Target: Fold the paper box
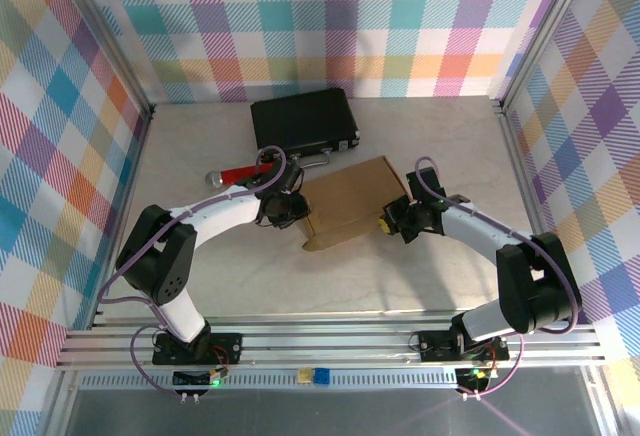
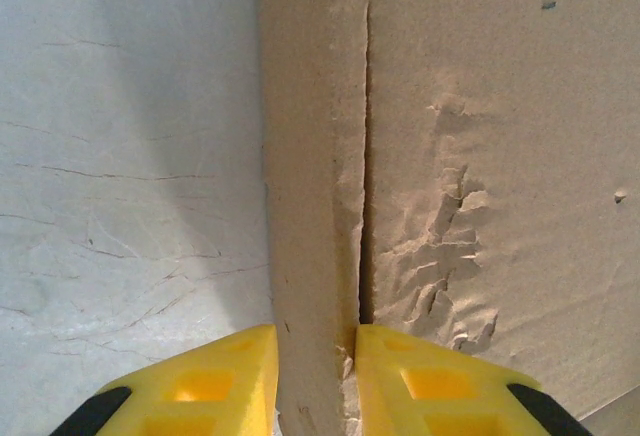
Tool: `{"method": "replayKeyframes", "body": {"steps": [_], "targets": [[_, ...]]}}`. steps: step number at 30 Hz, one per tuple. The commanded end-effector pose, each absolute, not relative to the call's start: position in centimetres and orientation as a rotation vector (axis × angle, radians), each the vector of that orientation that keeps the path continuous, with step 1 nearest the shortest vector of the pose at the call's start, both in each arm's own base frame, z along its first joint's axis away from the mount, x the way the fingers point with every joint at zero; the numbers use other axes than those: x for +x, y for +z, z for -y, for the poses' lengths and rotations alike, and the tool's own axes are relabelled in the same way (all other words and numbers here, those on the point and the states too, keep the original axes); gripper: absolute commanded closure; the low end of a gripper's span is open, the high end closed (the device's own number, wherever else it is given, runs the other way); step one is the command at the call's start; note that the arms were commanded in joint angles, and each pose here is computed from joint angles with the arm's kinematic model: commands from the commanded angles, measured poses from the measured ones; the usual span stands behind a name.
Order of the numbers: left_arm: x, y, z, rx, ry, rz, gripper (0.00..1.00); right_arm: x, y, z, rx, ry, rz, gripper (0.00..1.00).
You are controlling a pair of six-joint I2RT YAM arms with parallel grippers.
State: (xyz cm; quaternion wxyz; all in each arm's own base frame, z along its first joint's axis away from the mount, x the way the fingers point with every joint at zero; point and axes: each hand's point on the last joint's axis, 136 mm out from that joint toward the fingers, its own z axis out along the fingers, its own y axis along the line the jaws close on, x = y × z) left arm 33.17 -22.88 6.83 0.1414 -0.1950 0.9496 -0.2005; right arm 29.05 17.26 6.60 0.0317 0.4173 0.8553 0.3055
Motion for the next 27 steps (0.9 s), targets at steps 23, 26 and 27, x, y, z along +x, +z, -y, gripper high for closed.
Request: {"method": "replayKeyframes", "body": {"steps": [23, 26, 27], "targets": [[33.1, 6.6, 22.5, -0.634, -0.571, -2.725, 0.78, 28.1, 4.9, -16.6, 1.347, 0.853, -2.687, 1.00], [32.9, 6.3, 22.2, -0.638, -0.551, -2.730, 0.81, 28.2, 4.8, -16.6, 1.348, 0.849, -2.687, 1.00], [32.9, 6.3, 22.1, -0.641, -0.551, -2.728, 0.81, 28.2, 4.8, -16.6, 1.348, 0.851, -2.686, 1.00]]}}
